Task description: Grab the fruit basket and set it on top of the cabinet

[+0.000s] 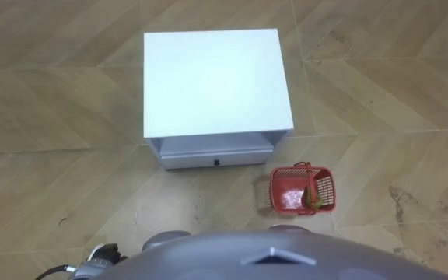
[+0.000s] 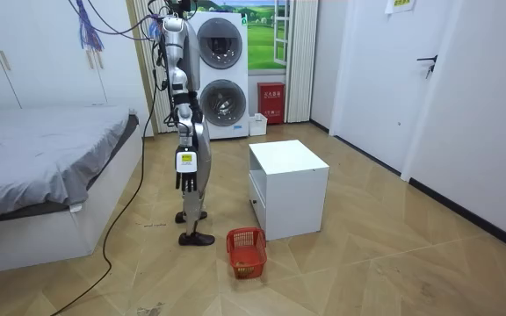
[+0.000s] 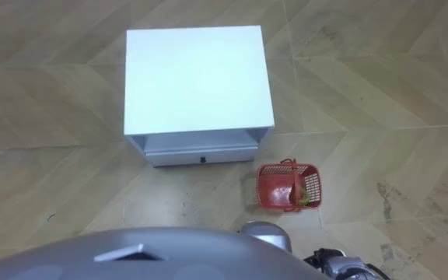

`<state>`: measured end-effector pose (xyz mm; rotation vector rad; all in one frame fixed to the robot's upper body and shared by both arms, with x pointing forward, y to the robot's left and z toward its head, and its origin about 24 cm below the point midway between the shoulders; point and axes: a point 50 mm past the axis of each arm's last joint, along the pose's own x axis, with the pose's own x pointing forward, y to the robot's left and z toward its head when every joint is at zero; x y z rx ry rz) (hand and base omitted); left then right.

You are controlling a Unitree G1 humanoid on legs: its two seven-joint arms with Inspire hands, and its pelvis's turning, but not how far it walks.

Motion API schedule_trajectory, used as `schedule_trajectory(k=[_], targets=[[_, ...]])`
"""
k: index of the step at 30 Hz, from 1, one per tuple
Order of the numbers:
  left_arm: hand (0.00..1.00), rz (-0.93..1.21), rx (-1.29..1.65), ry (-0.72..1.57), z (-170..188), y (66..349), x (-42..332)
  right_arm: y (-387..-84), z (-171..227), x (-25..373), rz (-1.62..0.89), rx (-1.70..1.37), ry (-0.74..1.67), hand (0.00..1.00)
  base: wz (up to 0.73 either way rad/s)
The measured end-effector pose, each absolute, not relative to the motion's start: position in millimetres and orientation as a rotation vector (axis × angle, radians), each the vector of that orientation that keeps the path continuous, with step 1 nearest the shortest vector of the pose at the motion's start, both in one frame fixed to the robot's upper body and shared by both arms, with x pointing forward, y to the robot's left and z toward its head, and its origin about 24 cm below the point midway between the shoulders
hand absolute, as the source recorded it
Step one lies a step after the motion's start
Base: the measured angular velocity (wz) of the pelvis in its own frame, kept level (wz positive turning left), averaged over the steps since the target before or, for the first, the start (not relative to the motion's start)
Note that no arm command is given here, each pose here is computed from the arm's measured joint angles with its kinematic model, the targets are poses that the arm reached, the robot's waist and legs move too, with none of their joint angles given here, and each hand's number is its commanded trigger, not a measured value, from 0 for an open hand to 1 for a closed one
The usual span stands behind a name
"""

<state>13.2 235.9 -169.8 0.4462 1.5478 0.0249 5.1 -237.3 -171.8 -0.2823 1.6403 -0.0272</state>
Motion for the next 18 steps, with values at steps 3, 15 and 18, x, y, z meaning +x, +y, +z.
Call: schedule_trajectory(k=[3,15,18], targets=[[0.00,0.024,0.449,1.547,-169.8,236.0,13.7,-237.3,-171.8,6.4,-0.027,-0.283,1.637,0.00,0.00],[0.00,0.017,0.460,1.546,-169.7,236.2,13.8,-237.3,-171.8,5.6,-0.026,-0.283,1.638,0.00,0.00],[0.00,0.014,0.459,1.547,-169.8,235.8,13.3,-237.3,-171.8,6.6,-0.025,-0.285,1.634,0.00,0.00]])
